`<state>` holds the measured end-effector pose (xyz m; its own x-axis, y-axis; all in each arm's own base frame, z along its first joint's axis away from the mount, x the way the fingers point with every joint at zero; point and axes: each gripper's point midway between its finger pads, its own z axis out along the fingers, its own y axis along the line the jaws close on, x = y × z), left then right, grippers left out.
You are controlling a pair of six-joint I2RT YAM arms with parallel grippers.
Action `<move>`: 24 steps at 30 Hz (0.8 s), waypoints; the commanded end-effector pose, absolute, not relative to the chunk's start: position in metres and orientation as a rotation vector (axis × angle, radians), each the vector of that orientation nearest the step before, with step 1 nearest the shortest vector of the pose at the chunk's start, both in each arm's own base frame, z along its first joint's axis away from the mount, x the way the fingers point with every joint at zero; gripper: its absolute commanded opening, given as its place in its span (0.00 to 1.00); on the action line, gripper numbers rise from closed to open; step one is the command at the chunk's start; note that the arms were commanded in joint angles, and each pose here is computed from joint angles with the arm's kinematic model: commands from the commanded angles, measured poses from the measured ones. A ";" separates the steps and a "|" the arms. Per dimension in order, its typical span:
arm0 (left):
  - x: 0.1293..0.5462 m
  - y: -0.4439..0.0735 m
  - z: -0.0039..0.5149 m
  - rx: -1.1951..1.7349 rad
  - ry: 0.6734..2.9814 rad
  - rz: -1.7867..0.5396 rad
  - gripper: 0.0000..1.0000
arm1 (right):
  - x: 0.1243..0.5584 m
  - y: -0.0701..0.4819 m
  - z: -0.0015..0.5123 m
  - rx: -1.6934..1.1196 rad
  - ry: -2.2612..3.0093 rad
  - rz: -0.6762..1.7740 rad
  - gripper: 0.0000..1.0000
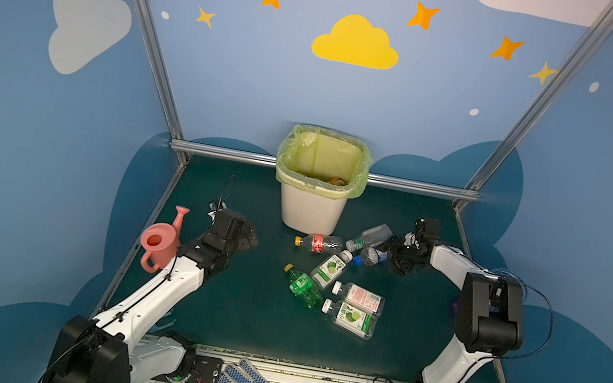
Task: Throw the plastic bottles in the bin
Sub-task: 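Lower the right gripper and close it on the blue-label water bottle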
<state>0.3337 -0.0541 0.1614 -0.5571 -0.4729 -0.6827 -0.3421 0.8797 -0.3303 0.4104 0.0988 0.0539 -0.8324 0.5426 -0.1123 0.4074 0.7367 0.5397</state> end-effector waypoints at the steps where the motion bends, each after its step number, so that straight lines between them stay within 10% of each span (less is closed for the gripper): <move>1: 0.328 -0.050 0.151 -0.605 2.241 -0.186 1.00 | 0.410 0.092 0.038 0.777 2.722 0.686 0.77; 24: 0.324 -0.047 0.143 -0.635 2.257 -0.186 1.00 | 0.412 0.086 0.053 0.818 2.658 0.661 0.77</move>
<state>0.3291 -0.0512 0.1506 -0.5685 -0.4913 -0.6599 -0.3644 0.8695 -0.3335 0.4223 0.0999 0.0518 -0.8211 0.5593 -0.1140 0.4160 0.7230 0.5515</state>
